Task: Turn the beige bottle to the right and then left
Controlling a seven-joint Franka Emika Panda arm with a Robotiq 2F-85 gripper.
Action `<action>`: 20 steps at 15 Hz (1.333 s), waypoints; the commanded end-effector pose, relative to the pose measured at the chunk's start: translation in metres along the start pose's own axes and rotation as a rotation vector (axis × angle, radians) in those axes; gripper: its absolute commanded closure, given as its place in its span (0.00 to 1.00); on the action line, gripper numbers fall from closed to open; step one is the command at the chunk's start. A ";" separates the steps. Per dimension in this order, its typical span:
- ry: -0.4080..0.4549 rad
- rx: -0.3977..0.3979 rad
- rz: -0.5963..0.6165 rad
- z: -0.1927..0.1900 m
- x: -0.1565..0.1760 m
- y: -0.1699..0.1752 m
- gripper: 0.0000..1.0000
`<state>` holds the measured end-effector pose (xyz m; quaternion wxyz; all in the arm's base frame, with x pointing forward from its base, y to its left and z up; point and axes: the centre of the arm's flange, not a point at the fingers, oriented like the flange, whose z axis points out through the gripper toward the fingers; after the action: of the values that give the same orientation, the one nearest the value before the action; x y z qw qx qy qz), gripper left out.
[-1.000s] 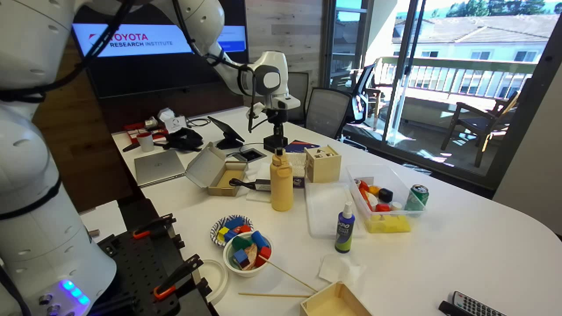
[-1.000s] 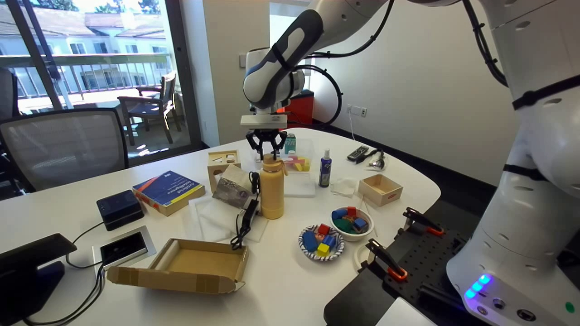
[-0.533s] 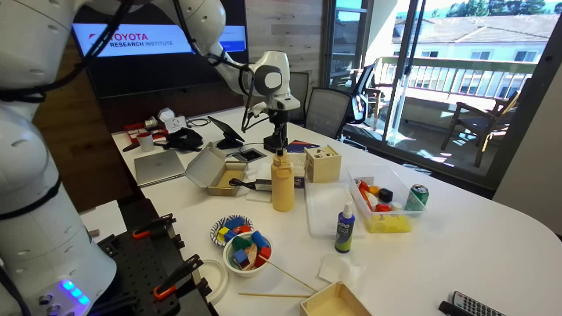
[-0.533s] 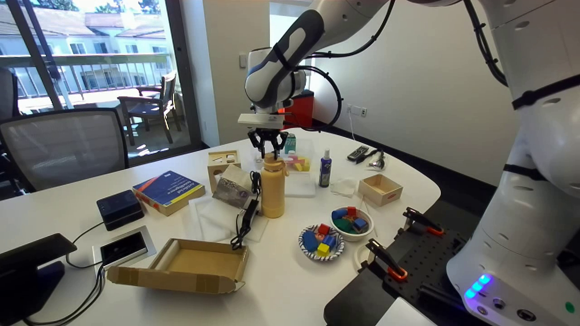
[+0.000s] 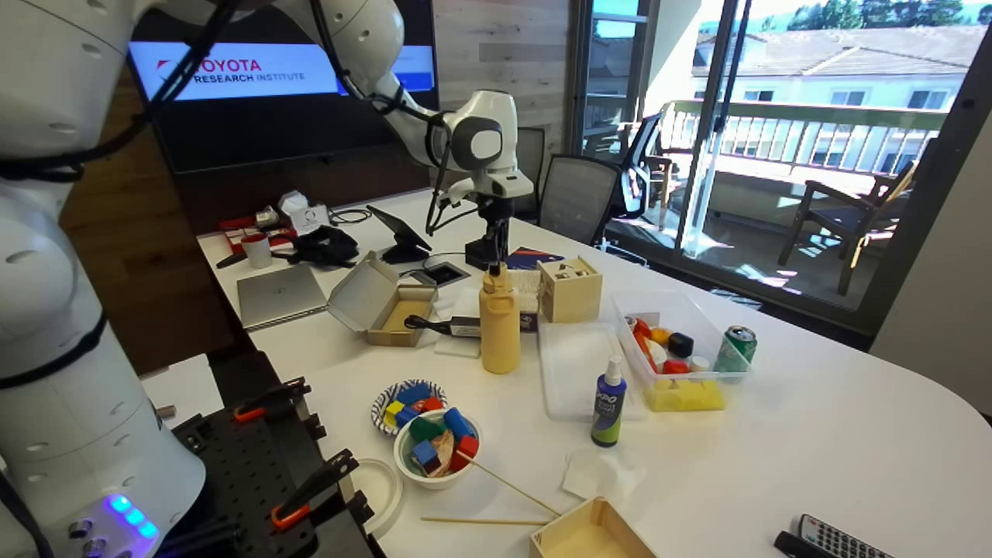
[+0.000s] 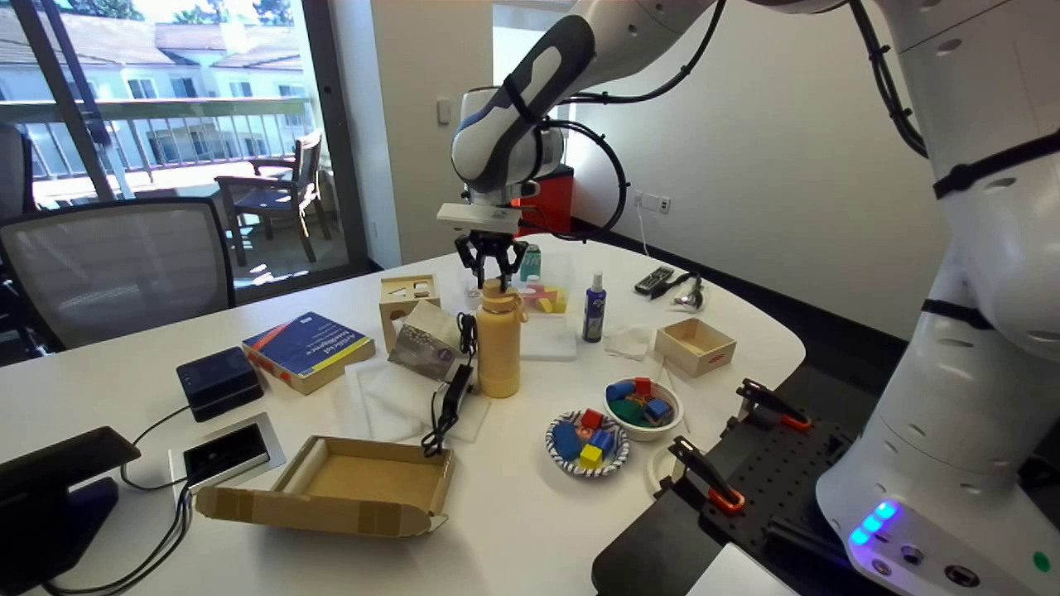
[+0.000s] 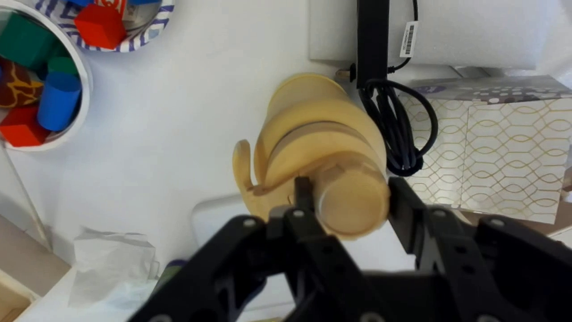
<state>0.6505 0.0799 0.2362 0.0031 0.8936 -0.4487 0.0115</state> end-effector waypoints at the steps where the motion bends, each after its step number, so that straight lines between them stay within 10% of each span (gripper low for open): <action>1: -0.088 0.040 -0.123 0.021 0.007 0.017 0.80; 19: -0.184 -0.040 -0.720 0.014 0.014 -0.003 0.80; 20: -0.171 -0.029 -0.724 0.013 0.015 -0.004 0.46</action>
<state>0.6545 0.0749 0.2350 -0.0340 0.9894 -0.1263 -0.0626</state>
